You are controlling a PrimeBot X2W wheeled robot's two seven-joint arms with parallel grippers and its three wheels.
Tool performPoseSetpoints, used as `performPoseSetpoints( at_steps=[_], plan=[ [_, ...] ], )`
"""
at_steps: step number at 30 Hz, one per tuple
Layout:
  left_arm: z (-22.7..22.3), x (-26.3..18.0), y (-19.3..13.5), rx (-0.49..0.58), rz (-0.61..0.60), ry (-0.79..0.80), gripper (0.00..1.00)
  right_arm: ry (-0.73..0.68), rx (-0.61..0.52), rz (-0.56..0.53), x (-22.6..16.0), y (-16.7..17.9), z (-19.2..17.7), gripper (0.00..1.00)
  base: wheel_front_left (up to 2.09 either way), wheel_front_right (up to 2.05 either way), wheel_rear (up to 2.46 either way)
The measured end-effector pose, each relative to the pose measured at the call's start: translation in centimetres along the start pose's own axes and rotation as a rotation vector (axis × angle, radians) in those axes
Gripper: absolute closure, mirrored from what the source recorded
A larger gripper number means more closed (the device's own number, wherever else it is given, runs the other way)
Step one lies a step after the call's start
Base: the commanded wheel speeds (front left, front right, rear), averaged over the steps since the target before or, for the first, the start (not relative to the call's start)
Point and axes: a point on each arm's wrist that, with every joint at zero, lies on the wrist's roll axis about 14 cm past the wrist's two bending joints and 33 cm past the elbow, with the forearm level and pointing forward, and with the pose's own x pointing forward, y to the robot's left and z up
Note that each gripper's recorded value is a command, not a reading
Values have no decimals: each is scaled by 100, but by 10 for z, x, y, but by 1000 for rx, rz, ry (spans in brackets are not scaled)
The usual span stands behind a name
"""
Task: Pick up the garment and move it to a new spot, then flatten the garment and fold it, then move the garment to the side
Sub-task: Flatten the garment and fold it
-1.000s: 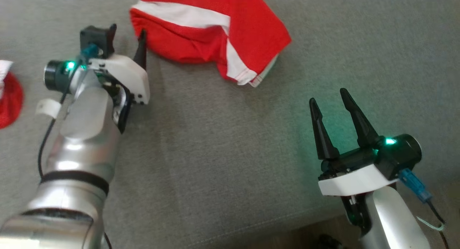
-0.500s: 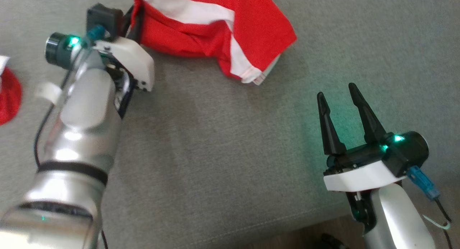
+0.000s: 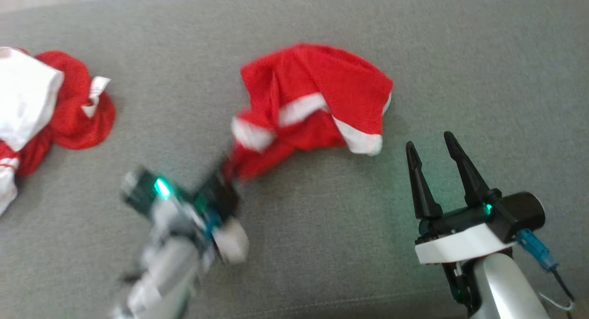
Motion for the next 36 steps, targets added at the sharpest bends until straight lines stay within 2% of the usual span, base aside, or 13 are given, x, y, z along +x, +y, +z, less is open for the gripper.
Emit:
performPoseSetpoints(
  at_steps=[2,3,4,5,8,12,14,19,24,28,36],
  plan=[
    [-7,-20,-25,-9,-49,28,100,-7,0,10,-2,4,3,0,0,0,0],
    [-13,-29,-35,-18,-67,49,96,-7,1,14,-3,6,3,0,0,0,0],
    [-18,-38,-43,-31,-80,71,53,-8,1,19,-4,8,4,0,0,0,0],
    [-21,-44,-49,-54,-81,87,0,-11,0,22,-5,9,5,0,0,0,0],
    [-16,-52,-62,-115,-101,90,0,-16,0,31,-9,13,7,0,0,0,0],
    [0,-56,-63,-220,-73,57,0,-33,-3,30,-13,14,13,0,0,0,0],
    [6,-62,-59,-286,-47,40,0,-36,-2,28,-15,14,14,0,0,0,0],
    [13,-73,-36,-375,2,1,0,-54,2,38,-16,18,20,0,0,0,0],
    [13,-71,-21,-615,17,11,0,-58,8,44,-19,21,22,0,0,0,0],
    [6,-68,-26,-782,-17,75,0,-48,9,31,-24,18,19,0,0,0,0],
    [4,-60,-36,-861,-132,129,0,-17,13,2,-26,9,9,0,0,0,0]
  ],
)
